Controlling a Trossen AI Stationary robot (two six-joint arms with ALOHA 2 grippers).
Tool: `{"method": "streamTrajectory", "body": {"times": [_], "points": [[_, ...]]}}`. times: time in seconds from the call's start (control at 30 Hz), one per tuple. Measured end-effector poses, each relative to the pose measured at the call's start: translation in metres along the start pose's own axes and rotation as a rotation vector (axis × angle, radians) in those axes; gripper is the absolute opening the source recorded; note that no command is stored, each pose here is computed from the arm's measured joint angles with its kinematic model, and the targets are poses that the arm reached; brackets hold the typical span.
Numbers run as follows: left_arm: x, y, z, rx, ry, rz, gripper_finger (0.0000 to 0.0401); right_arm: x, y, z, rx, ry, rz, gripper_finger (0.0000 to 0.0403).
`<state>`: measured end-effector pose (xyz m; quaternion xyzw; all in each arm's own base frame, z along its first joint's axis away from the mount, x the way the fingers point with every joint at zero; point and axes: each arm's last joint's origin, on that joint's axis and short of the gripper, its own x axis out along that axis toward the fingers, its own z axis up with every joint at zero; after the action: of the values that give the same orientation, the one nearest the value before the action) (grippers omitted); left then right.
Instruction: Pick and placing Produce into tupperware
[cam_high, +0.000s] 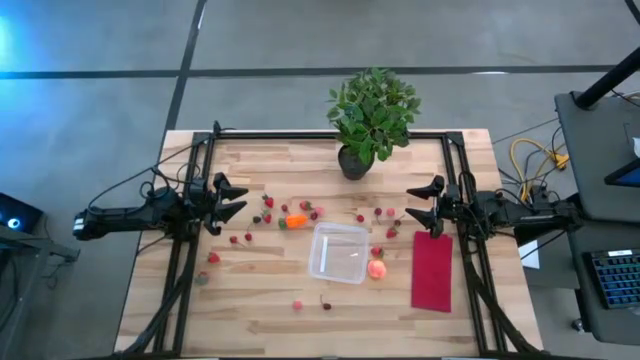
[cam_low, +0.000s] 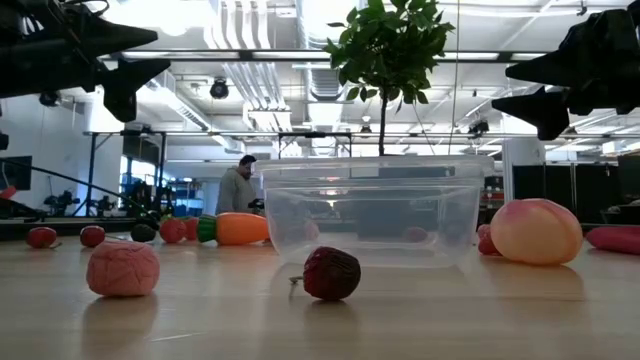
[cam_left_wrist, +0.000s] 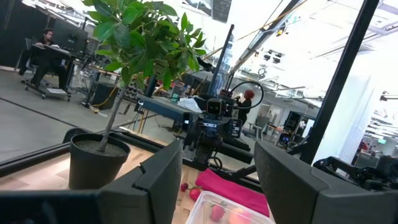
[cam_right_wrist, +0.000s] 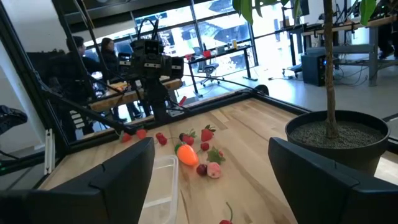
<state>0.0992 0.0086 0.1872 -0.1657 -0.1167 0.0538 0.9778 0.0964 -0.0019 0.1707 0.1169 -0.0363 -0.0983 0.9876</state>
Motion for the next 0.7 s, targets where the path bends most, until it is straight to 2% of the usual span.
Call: {"method": "streamTrajectory", "body": {"times": [0.37, 0.43, 0.5, 0.6, 0.7], "points": [[0.000, 0.000, 0.000, 0.000, 0.000, 0.000, 0.0187, 0.000, 0.000, 0.000, 0.000, -0.002, -0.003, 0.0307], [0.000, 0.000, 0.000, 0.000, 0.000, 0.000, 0.0187, 0.000, -0.001, 0.003, 0.025, -0.039, -0.050, 0.0306], [0.000, 0.000, 0.000, 0.000, 0.000, 0.000, 0.0187, 0.000, -0.002, 0.010, 0.179, -0.137, -0.116, 0.0307], [0.000, 0.000, 0.000, 0.001, -0.001, 0.000, 0.0187, -0.001, -0.004, 0.018, 0.505, -0.271, -0.189, 0.0309], [0.000, 0.000, 0.001, 0.000, -0.010, -0.002, 0.0187, -0.001, -0.004, 0.020, 0.734, -0.324, -0.166, 0.0307]]}}
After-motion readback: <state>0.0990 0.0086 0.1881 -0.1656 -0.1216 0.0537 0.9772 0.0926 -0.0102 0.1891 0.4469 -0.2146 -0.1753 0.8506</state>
